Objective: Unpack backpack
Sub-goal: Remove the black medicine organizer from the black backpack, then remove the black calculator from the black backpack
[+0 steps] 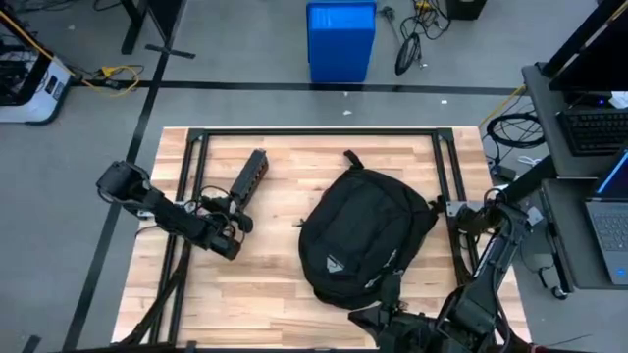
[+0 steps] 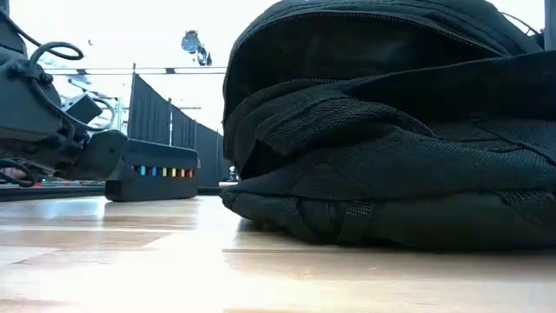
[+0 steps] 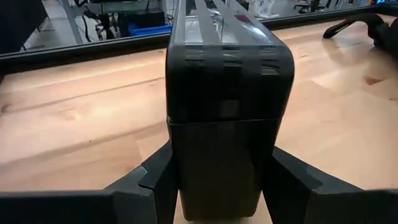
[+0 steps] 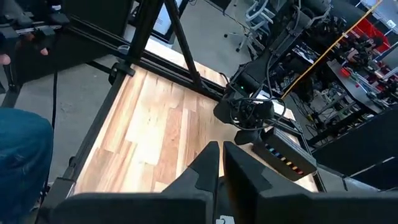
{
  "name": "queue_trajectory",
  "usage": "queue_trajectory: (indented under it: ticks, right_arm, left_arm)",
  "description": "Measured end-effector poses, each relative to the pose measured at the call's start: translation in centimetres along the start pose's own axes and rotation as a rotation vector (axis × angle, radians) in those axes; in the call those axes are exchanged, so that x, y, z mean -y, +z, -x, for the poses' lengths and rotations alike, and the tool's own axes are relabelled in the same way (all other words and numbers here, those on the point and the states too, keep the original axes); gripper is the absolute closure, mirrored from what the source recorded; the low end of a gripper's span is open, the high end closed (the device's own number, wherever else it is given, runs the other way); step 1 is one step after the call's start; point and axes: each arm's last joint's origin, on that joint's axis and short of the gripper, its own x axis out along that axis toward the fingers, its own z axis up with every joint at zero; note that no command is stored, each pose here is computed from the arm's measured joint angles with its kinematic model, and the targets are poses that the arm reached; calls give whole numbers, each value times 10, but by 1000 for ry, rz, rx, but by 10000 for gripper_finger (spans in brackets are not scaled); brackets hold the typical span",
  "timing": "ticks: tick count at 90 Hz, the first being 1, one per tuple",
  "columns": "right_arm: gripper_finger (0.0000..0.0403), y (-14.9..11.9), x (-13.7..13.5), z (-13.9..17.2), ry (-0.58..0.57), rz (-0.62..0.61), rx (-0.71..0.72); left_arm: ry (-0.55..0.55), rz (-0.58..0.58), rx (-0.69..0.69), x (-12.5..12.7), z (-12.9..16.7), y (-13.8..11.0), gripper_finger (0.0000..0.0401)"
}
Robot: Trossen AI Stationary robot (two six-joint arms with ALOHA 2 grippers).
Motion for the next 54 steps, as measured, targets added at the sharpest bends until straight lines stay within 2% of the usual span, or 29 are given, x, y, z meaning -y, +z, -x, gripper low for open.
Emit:
queue_trajectory:
  ticks: [15, 38, 54]
  right_arm:
    - [397, 0, 0, 0, 0, 0, 0]
    - [397, 0, 0, 0, 0, 0, 0]
    - [397, 0, 0, 0, 0, 0, 0]
  left_arm:
    - [4, -3, 0, 0, -1, -1, 235]
    - [1, -1, -76, 0, -1, -3, 180]
    - [4, -7, -61, -1, -1, -3, 166]
